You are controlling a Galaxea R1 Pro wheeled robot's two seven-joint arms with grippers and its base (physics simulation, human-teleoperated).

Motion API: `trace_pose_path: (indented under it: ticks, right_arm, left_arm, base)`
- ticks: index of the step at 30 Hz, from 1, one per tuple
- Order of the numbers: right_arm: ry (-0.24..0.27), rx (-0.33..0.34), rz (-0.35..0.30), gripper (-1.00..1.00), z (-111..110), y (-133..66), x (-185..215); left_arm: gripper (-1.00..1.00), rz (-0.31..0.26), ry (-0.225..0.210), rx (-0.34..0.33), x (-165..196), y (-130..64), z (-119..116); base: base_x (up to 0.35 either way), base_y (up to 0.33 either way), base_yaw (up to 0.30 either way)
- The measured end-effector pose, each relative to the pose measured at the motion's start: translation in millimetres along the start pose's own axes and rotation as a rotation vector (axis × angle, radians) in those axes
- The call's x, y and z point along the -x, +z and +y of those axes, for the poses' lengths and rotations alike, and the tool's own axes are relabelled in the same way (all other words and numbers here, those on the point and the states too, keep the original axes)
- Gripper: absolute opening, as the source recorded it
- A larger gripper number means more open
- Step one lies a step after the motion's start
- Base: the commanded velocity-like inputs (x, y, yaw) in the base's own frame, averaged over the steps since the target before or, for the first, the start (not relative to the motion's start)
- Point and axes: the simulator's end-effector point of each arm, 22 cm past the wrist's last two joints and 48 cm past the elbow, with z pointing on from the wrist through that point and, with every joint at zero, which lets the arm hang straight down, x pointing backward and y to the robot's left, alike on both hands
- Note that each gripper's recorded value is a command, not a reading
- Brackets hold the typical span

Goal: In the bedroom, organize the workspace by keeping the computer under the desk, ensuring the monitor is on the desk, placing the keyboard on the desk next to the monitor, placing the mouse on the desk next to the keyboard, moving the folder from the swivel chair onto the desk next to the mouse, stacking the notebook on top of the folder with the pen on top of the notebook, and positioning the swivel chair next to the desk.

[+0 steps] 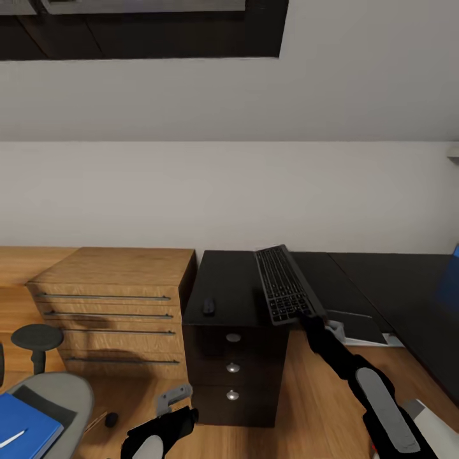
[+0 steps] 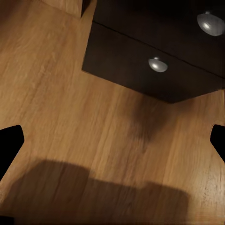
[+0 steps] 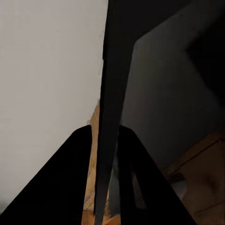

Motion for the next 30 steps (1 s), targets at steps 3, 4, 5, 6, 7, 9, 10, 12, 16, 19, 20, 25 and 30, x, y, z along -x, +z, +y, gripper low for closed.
trace_pose_path:
  ticks: [3, 4, 5, 6, 7, 9, 10, 12, 16, 19, 20, 25, 30]
  right_arm:
    - [0.058, -0.054, 0.004, -1.0, 9.4, -15.6, -1.8]
    - [0.062, -0.054, 0.007, -1.0, 11.9, -16.8, -2.1]
    - [0.069, -0.051, 0.017, -1.0, 13.8, -18.2, -5.4]
    - [0.071, -0.048, 0.026, -1.0, 15.2, -18.9, -7.7]
    - [0.084, -0.033, 0.052, -1.0, 19.7, -20.0, -14.6]
    - [0.105, -0.004, 0.107, -1.0, 27.7, -22.0, -27.4]
    - [0.15, 0.063, 0.206, -1.0, 42.5, -29.2, -46.4]
    - [0.173, 0.121, 0.32, -1.0, 55.8, -37.9, -71.0]
    - [0.193, 0.225, 0.477, -1.0, 77.1, -57.6, -96.4]
    - [0.205, 0.242, 0.507, -1.0, 75.8, -62.6, -97.8]
    - [0.213, 0.244, 0.502, -1.0, 73.9, -63.3, -93.5]
    - [0.222, 0.249, 0.496, -1.0, 73.2, -63.7, -89.3]
    - [0.224, 0.252, 0.494, -1.0, 73.6, -63.5, -88.6]
  left_arm:
    - [1.0, 0.009, 0.031, -0.01, -5.6, -5.4, -8.6]
    - [1.0, 0.009, 0.032, -0.01, -4.8, -6.8, -9.3]
    - [1.0, 0.009, 0.034, -0.01, -5.1, -6.9, -9.5]
    - [1.0, 0.009, 0.034, -0.01, -5.2, -6.9, -9.5]
    - [1.0, 0.009, 0.035, -0.011, -5.3, -6.9, -9.6]
    - [1.0, 0.009, 0.035, -0.011, -5.3, -6.8, -9.5]
    - [1.0, 0.009, 0.035, -0.01, -5.1, -6.8, -9.0]
    - [1.0, 0.009, 0.035, -0.011, -5.1, -6.7, -9.0]
    - [1.0, 0.009, 0.035, -0.013, -5.1, -6.7, -9.2]
    - [1.0, 0.009, 0.035, -0.013, -5.1, -6.7, -9.2]
    - [1.0, 0.009, 0.035, -0.013, -5.1, -6.7, -9.2]
    - [1.0, 0.01, 0.034, -0.013, -5.2, -6.6, -9.2]
    - [1.0, 0.012, 0.034, -0.015, -6.1, -6.4, -10.2]
  base:
    - [0.0, 0.0, 0.0]
    - [0.0, 0.0, 0.0]
    - [0.0, 0.0, 0.0]
    - [0.0, 0.0, 0.0]
    - [0.0, 0.0, 0.0]
    - [0.0, 0.0, 0.0]
    - [0.0, 0.0, 0.0]
    - [0.0, 0.0, 0.0]
    - [0.0, 0.0, 0.0]
    - [0.0, 0.0, 0.0]
    - [0.0, 0.0, 0.0]
    - [-0.036, 0.0, 0.0]
    - [-0.299, 0.0, -0.034]
